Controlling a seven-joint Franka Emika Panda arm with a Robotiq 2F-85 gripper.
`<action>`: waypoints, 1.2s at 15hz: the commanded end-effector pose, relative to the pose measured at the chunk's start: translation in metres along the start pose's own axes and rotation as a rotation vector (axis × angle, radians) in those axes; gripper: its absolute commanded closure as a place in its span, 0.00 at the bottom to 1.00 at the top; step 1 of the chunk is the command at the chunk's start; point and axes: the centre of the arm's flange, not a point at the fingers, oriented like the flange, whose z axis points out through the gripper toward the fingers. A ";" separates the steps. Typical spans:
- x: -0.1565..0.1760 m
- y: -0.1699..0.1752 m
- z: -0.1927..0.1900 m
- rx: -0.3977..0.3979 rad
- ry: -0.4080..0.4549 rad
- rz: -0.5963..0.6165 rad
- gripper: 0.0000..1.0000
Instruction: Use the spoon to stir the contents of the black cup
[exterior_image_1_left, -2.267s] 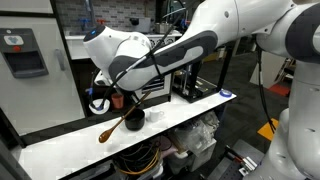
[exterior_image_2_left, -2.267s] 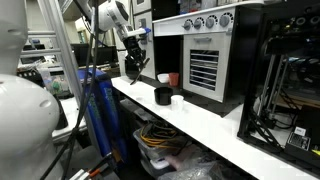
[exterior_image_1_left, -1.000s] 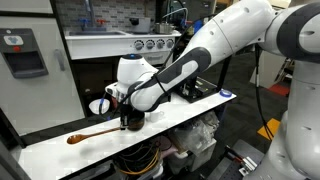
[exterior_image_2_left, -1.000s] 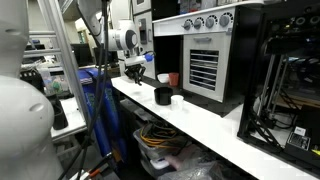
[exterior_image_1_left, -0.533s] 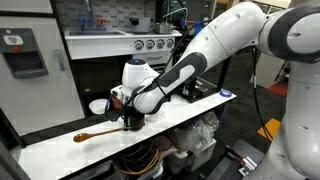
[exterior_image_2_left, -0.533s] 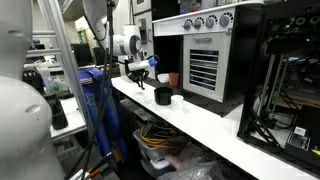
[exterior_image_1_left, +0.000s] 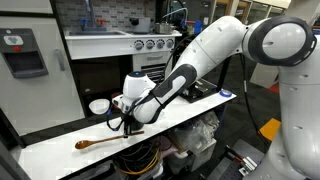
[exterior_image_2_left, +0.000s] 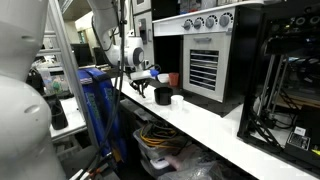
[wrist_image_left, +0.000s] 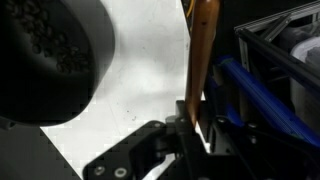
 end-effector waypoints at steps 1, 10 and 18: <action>0.001 0.007 0.019 0.003 0.016 -0.008 0.96; 0.004 0.013 0.042 -0.009 0.081 -0.010 0.96; 0.005 0.013 0.048 -0.021 0.083 -0.038 0.96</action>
